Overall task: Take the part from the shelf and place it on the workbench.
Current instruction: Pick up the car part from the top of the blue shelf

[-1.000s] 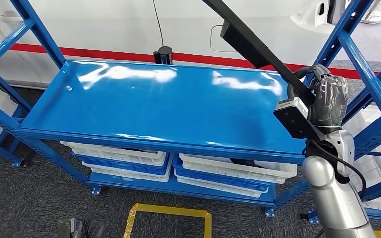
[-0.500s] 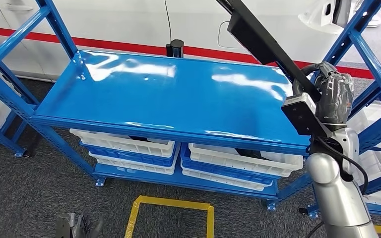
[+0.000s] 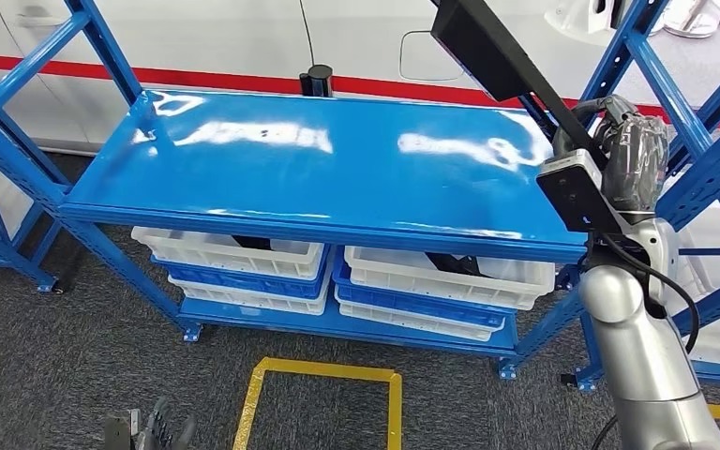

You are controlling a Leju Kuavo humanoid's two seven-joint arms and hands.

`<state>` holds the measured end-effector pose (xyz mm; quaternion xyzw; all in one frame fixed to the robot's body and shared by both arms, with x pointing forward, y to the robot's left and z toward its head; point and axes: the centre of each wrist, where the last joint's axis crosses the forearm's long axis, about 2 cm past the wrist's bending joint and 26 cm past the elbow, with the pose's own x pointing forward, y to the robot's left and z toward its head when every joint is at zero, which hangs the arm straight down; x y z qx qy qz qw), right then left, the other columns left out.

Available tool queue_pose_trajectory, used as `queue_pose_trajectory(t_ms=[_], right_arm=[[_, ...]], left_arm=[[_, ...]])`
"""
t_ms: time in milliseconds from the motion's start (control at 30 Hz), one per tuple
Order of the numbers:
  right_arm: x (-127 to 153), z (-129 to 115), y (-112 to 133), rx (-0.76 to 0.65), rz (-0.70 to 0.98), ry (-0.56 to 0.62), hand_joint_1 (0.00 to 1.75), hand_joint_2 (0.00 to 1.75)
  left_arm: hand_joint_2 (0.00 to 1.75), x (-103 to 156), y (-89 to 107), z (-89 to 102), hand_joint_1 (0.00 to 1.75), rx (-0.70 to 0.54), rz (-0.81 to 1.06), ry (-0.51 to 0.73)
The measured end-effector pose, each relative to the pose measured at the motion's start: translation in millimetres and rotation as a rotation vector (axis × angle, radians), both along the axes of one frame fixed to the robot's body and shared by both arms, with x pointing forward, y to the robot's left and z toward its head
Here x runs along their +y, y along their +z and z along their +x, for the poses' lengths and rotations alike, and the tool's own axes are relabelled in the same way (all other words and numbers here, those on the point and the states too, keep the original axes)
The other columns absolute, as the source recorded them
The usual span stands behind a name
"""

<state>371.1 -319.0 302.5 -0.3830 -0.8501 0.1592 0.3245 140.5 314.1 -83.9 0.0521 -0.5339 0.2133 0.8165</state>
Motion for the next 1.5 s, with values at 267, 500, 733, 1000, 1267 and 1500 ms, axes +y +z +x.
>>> queue_pose_trajectory(t_ms=[267, 500, 733, 1000, 1267, 1500], right_arm=[[-10, 2, 3, -0.011, 0.014, -0.028, 1.75, 1.75], [-20, -1, -6, 0.012, 0.001, -0.052, 1.75, 1.75], [-23, -3, -8, 0.013, 0.002, -0.062, 1.75, 1.75], [-24, -4, -11, 0.020, 0.004, -0.065, 1.75, 1.75], [-29, -6, -12, 0.012, 0.014, -0.072, 1.75, 1.75], [-33, -8, -17, 0.025, 0.012, -0.074, 1.75, 1.75]], left_arm=[[1.75, 0, 0.9, 3.3, 0.00, -0.006, 0.004, -0.028], [1.75, -2, 1.2, 5.0, 0.00, -0.007, 0.004, -0.054], [1.75, -3, 0.8, 4.8, 0.00, -0.004, -0.002, -0.062], [1.75, -2, 0.1, 3.3, 0.00, 0.006, 0.000, -0.075], [1.75, 0, 0.6, 5.0, 0.00, 0.001, 0.000, -0.071], [1.75, 1, 0.2, 4.1, 0.00, 0.004, -0.001, -0.069]])
